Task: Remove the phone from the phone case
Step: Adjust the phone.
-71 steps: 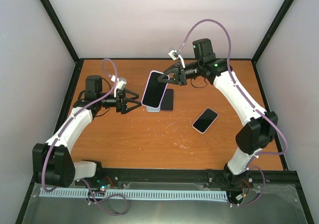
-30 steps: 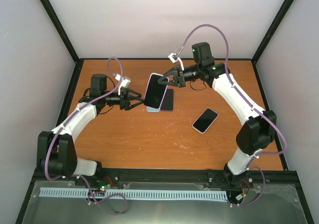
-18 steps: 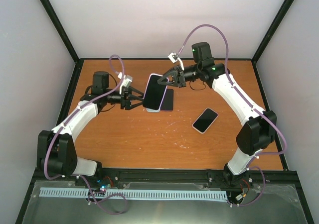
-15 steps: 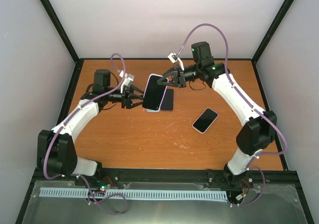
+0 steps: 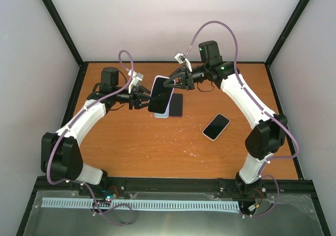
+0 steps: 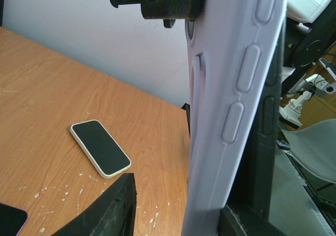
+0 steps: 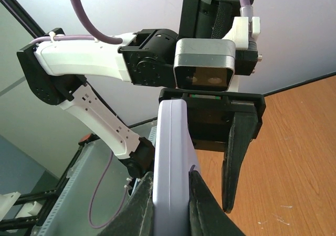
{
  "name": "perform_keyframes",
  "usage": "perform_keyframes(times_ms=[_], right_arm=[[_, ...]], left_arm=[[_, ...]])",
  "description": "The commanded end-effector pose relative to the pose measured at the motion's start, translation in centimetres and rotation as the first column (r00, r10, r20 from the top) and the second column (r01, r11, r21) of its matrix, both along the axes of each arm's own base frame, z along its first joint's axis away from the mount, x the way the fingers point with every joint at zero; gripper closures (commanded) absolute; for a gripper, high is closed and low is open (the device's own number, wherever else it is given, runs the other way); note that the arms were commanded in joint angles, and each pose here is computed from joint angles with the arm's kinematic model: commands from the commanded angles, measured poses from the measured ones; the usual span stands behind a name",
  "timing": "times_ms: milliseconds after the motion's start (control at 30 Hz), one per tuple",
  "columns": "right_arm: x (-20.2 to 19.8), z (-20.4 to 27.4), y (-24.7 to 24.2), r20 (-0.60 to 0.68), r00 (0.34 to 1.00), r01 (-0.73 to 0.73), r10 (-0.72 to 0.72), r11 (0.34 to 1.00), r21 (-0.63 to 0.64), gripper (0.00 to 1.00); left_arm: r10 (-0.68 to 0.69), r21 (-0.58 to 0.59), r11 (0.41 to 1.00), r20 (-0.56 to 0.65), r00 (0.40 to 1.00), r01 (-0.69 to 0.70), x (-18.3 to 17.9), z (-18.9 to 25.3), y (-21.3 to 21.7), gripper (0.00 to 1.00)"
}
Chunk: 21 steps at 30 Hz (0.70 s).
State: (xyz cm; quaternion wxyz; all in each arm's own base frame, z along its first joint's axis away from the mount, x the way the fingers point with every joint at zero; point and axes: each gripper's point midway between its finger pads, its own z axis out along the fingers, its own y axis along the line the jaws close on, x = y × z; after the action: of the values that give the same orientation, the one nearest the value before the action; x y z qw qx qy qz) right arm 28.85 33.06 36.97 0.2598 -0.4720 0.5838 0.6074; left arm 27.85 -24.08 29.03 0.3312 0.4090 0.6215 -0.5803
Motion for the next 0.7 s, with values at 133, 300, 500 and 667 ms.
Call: perform_keyframes(times_ms=[133,300,500,667], right_arm=[[-4.8,-1.1,3.8,-0.082,0.976,-0.199,0.200,0.980,0.014,0.97],[-4.0,-1.0,3.3,-0.061,0.985,-0.164,0.164,0.986,0.003,0.97],[-1.8,-0.9,2.4,-0.049,0.994,-0.100,0.100,0.995,-0.011,0.95],[1.2,-0.3,1.3,0.011,1.000,0.015,-0.014,0.999,-0.040,0.70]], left_arm=[[-0.022,-0.023,0.999,0.173,0.985,0.027,0.2,4.6,-2.3,0.71],[-0.043,0.013,0.999,0.153,0.987,0.041,-1.4,4.0,-1.8,0.85],[-0.059,-0.007,0.998,0.091,0.994,0.060,-2.5,4.3,-1.1,0.99],[-0.001,-0.051,0.999,-0.051,0.999,-0.002,-0.4,4.4,1.4,0.99]])
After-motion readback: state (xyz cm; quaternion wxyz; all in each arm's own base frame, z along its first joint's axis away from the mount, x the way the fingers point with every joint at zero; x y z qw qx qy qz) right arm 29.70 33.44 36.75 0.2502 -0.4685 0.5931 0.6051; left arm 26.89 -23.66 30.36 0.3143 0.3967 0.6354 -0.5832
